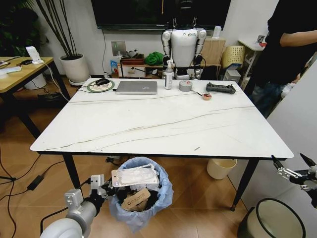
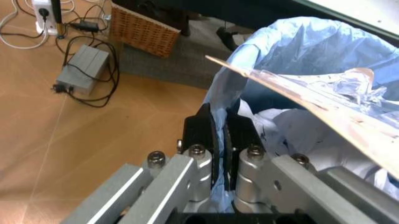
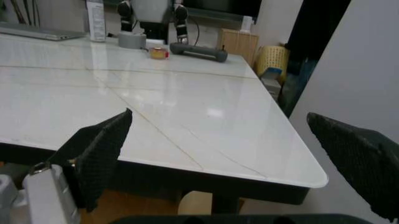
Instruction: Pick up the trash bin and place the trash from the table into it.
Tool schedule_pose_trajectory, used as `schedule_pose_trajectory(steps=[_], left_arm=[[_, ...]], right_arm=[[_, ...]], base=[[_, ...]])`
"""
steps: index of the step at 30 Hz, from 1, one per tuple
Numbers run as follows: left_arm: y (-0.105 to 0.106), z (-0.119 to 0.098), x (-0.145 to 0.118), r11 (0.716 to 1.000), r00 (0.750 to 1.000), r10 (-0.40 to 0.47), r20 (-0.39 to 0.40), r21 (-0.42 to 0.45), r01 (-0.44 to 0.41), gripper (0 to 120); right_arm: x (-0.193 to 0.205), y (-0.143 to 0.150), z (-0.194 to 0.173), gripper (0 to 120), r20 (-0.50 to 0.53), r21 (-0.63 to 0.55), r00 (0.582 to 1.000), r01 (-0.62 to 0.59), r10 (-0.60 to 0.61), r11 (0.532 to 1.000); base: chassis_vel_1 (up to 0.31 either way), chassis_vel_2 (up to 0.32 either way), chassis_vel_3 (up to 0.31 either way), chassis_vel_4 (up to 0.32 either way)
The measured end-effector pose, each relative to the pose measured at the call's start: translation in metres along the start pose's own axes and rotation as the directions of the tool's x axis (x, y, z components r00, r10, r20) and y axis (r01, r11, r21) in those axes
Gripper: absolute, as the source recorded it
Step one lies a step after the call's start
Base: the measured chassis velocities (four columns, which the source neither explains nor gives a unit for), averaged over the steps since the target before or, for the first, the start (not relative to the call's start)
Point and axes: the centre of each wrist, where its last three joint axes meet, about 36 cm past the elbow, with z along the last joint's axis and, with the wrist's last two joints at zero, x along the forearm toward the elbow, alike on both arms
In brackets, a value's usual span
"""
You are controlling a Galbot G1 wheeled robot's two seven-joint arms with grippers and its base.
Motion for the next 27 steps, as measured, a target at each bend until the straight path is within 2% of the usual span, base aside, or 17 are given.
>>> schedule_pose_trajectory(steps=[27], left_arm=[[0.0014, 0.0037, -0.0043, 1.0, 1.0, -0.007, 0.001, 0.02, 0.007, 0]], right_arm=[[0.0, 0.0, 0.0, 100, 0.0, 0.0, 1.0, 0.0, 0.0, 1.0]], base=[[0.0, 0.0, 0.0, 0.0]])
